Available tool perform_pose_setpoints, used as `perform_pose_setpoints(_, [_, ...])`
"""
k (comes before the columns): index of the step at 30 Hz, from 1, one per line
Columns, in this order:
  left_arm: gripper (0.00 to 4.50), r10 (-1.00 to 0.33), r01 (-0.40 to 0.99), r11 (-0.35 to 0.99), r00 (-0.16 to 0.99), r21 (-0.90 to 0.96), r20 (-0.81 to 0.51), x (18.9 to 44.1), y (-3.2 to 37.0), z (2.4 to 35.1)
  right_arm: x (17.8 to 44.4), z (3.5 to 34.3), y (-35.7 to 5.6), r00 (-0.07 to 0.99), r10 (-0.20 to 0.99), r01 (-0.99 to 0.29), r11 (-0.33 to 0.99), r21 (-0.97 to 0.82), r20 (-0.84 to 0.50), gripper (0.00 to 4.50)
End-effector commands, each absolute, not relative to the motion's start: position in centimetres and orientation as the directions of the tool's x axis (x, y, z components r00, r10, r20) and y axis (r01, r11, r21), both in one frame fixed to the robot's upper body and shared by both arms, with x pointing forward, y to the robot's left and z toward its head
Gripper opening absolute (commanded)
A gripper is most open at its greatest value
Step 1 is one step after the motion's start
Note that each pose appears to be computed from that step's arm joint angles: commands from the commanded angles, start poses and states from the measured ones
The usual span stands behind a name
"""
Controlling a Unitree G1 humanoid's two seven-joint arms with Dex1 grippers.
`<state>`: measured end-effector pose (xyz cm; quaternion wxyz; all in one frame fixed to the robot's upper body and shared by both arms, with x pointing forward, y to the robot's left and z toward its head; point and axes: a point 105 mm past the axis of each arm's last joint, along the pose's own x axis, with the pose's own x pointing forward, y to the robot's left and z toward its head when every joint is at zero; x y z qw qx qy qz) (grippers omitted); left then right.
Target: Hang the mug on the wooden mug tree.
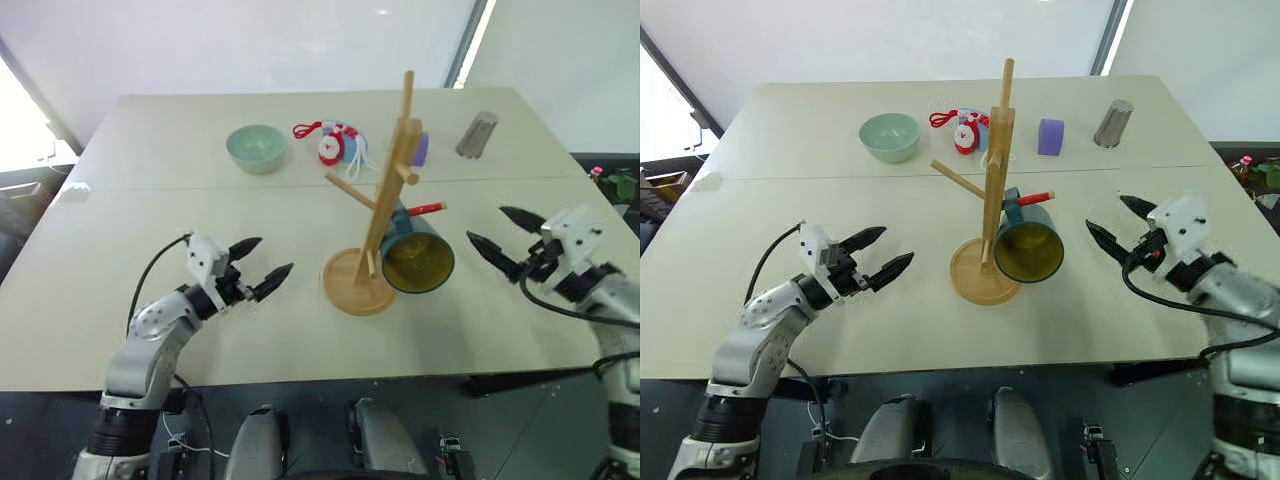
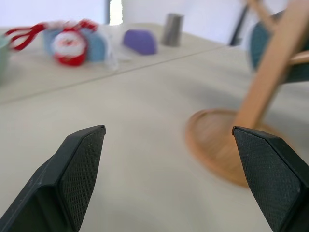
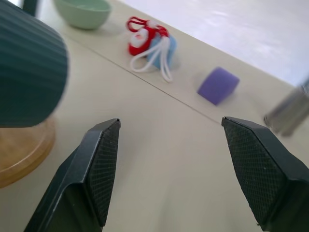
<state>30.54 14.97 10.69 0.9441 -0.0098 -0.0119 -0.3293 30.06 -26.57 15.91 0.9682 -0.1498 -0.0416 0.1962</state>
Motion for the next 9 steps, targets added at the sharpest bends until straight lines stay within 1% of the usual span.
perform_pose_setpoints(1, [4.5,-0.469,0.469,0.883,0.882,0.029,0.041,31.5,17.2,10.4,30.3,16.0,-27.6,0.951,0.286,-0.249,0.932,-0.265,0.113,3.47])
perform_pose_setpoints(4, [4.5,-0.395,0.394,0.919,0.918,0.027,0.026,31.8,18.1,9.6,30.6,15.3,-27.5,0.961,0.238,-0.206,0.954,-0.216,0.137,3.47])
perform_pose_setpoints(9, [4.5,-0.395,0.394,0.918,0.918,0.042,0.028,31.5,18.1,9.7,31.1,14.0,-26.9,0.966,0.219,-0.194,0.965,-0.177,0.138,3.47])
